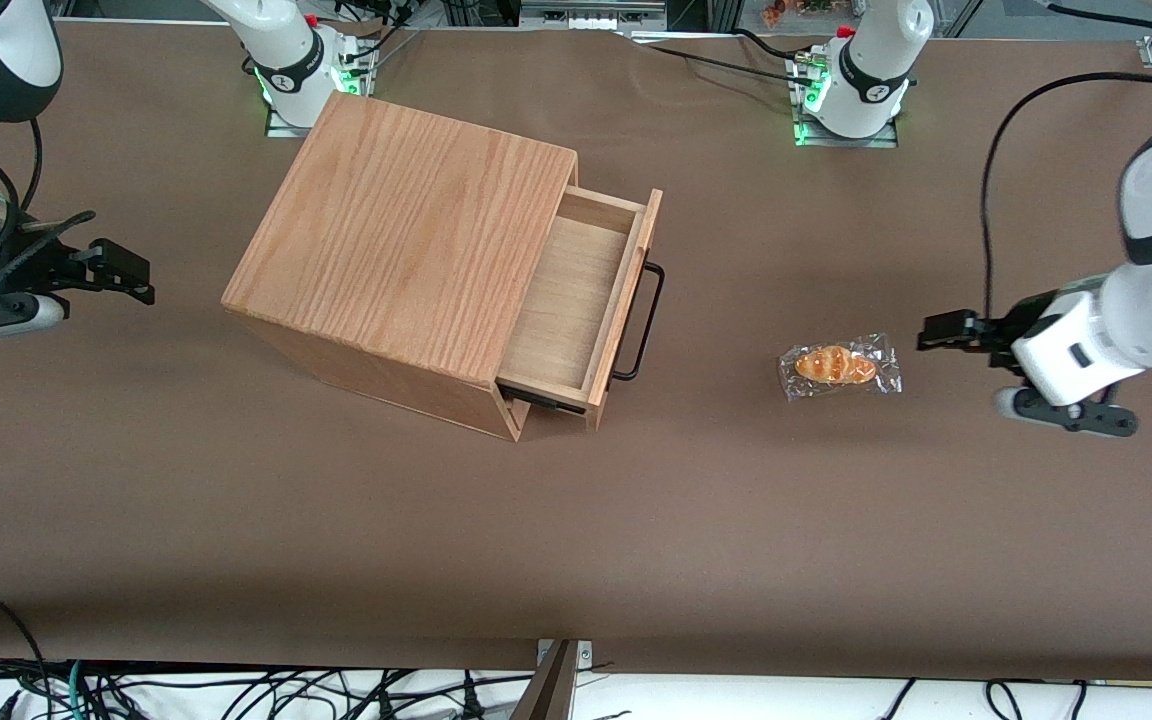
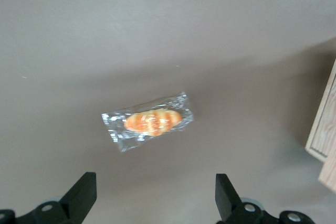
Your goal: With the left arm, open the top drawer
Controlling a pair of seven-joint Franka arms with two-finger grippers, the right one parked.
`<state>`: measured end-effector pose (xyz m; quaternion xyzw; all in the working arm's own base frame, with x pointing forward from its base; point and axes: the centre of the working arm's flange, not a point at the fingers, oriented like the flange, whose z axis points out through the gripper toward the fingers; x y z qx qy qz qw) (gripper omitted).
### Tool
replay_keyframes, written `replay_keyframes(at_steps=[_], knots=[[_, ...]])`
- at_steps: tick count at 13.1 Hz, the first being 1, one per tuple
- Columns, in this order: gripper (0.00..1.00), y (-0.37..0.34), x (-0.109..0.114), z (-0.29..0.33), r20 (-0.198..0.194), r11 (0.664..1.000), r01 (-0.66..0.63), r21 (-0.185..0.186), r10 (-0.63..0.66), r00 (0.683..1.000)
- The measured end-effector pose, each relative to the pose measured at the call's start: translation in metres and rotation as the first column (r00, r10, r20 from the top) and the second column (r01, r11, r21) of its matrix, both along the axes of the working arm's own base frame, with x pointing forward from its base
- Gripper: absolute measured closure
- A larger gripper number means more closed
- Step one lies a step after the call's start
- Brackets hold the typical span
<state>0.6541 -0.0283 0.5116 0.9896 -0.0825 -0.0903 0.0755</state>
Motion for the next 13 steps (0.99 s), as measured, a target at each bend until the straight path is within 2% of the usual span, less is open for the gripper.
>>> replay_keyframes(at_steps=[3, 5, 8, 11, 13], knots=[[0.00, 0.062, -0.006, 0.013, 0.027, 0.999, 0.043, 0.023, -0.044, 0.999], [0.00, 0.075, -0.014, 0.037, 0.063, 0.999, 0.036, 0.031, -0.038, 0.997], [0.00, 0.060, -0.034, 0.070, 0.091, 0.999, 0.032, 0.041, -0.036, 0.995], [0.00, 0.034, -0.060, 0.093, 0.101, 0.995, 0.026, 0.098, -0.036, 0.994], [0.00, 0.025, -0.075, 0.112, 0.127, 0.993, 0.035, 0.109, -0.049, 0.991]])
